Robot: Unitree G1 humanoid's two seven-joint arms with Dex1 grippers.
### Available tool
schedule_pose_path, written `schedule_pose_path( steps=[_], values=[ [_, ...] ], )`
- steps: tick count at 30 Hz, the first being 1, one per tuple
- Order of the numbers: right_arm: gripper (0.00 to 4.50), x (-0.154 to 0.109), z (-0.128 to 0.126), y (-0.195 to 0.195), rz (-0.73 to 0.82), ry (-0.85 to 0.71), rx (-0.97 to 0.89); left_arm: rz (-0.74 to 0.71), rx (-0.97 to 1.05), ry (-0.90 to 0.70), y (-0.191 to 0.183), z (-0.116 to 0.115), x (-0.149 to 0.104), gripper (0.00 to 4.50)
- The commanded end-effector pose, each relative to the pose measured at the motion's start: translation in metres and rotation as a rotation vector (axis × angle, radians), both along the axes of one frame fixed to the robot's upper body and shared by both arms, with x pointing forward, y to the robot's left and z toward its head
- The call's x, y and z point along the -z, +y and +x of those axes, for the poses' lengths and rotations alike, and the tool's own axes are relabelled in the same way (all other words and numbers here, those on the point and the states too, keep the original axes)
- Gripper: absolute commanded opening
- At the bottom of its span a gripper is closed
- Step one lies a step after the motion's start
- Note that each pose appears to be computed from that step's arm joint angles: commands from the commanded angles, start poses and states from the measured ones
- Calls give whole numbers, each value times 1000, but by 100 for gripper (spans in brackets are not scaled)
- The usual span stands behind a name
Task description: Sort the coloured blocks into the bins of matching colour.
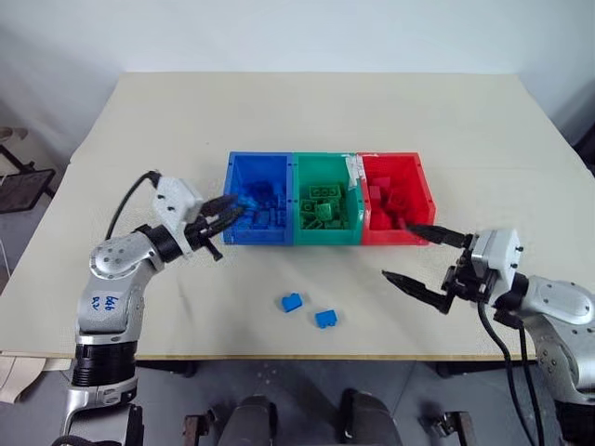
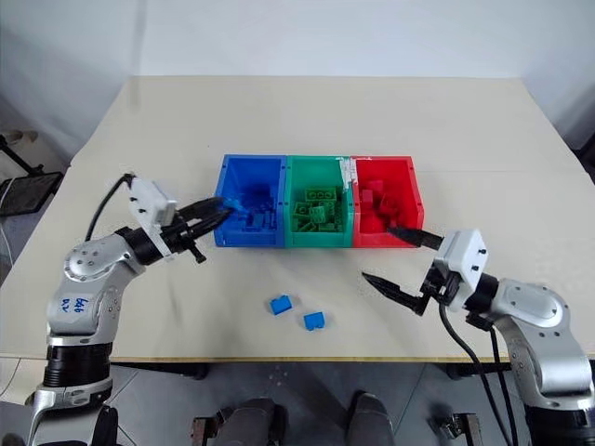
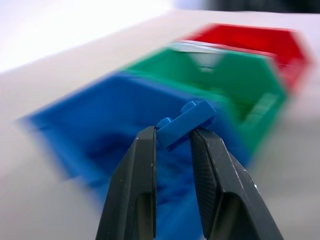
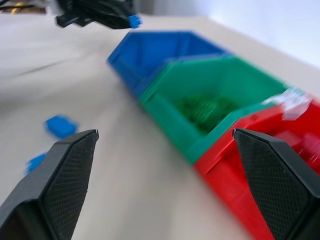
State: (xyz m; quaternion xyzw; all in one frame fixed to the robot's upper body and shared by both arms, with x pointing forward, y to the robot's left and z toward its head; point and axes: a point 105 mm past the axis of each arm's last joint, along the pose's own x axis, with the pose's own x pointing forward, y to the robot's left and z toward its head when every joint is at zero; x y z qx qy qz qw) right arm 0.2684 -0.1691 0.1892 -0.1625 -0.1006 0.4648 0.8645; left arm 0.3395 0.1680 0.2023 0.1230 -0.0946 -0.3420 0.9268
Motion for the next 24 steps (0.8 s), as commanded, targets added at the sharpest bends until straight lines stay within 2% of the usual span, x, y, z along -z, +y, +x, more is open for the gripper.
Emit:
schedule_pose_path(
  steps=[1,5,7,9,13,17,20,22,24],
  values=[
    [450,-5,1,2,5,-18,-13,8,-25,-67,-8,9,-14,63],
    [450,2,-2,6,-43,19,-70,20,-77,6,-12,34,-4,63],
    [450,5,-3,6,-60,29,-83,18,-138,22,-4,41,-4,134],
    [450,7,-4,6,-63,38,-92,21,-117,14,-4,38,-7,183],
    [450,8,-5,4,-75,44,-102,19,-21,-8,-9,23,-12,309],
    [450,8,-3,1,-83,45,-109,72,44,-2,16,2,-9,431],
    [450,10,-4,2,-102,63,-139,142,89,-21,50,-21,-5,431],
    [450,14,-6,1,-129,80,-166,265,111,38,82,-40,16,431],
    [450,15,-7,0,-144,85,-179,302,108,78,99,-46,24,431]
  ],
)
